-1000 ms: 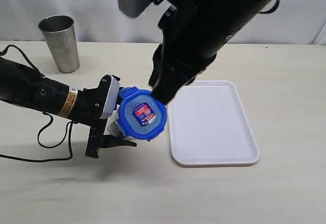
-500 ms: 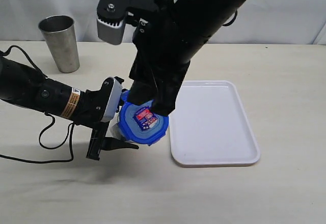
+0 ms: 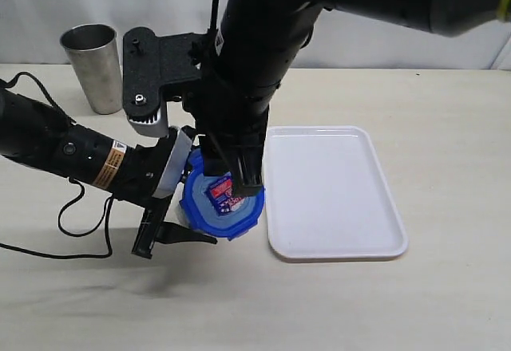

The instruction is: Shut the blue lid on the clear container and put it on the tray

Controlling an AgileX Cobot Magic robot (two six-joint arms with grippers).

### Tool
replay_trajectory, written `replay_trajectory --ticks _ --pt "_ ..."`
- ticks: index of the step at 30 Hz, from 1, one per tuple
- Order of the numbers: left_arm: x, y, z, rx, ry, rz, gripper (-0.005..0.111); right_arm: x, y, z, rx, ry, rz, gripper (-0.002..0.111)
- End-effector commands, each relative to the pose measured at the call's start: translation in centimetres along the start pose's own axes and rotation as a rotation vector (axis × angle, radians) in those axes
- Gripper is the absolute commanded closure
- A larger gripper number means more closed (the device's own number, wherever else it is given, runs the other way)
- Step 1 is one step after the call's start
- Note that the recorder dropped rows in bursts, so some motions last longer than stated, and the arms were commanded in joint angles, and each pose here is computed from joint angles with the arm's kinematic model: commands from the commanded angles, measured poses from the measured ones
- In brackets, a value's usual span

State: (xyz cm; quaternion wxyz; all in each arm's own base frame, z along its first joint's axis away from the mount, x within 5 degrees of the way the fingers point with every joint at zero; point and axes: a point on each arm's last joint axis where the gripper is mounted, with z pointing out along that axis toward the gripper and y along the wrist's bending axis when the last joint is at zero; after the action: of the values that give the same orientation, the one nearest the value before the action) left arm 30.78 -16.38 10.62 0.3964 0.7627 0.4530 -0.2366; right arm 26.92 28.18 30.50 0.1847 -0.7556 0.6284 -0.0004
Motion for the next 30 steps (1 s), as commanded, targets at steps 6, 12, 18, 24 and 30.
replay_trajectory --ticks 6,12,18,24,30 --pt "-0.1 0.3 -0.2 -0.016 0.029 0.058 0.107 -0.6 -0.5 2.3 -0.104 0.055 -0.035 0.059" --pt "-0.2 0.3 -0.2 -0.015 0.018 0.059 0.107 -0.7 -0.4 3.7 -0.141 0.056 -0.045 0.059" --pt "-0.7 0.4 -0.3 -0.021 -0.04 0.045 0.107 -0.7 -0.4 4.4 -0.154 0.066 -0.033 0.067" --pt "-1.6 0.4 -1.4 -0.03 -0.218 0.019 0.107 -0.6 -0.4 4.6 -0.154 0.075 -0.008 0.079" --pt "-1.0 0.8 -2.9 -0.082 -0.269 -0.015 0.107 0.1 0.3 5.8 -0.193 0.113 -0.01 0.081"
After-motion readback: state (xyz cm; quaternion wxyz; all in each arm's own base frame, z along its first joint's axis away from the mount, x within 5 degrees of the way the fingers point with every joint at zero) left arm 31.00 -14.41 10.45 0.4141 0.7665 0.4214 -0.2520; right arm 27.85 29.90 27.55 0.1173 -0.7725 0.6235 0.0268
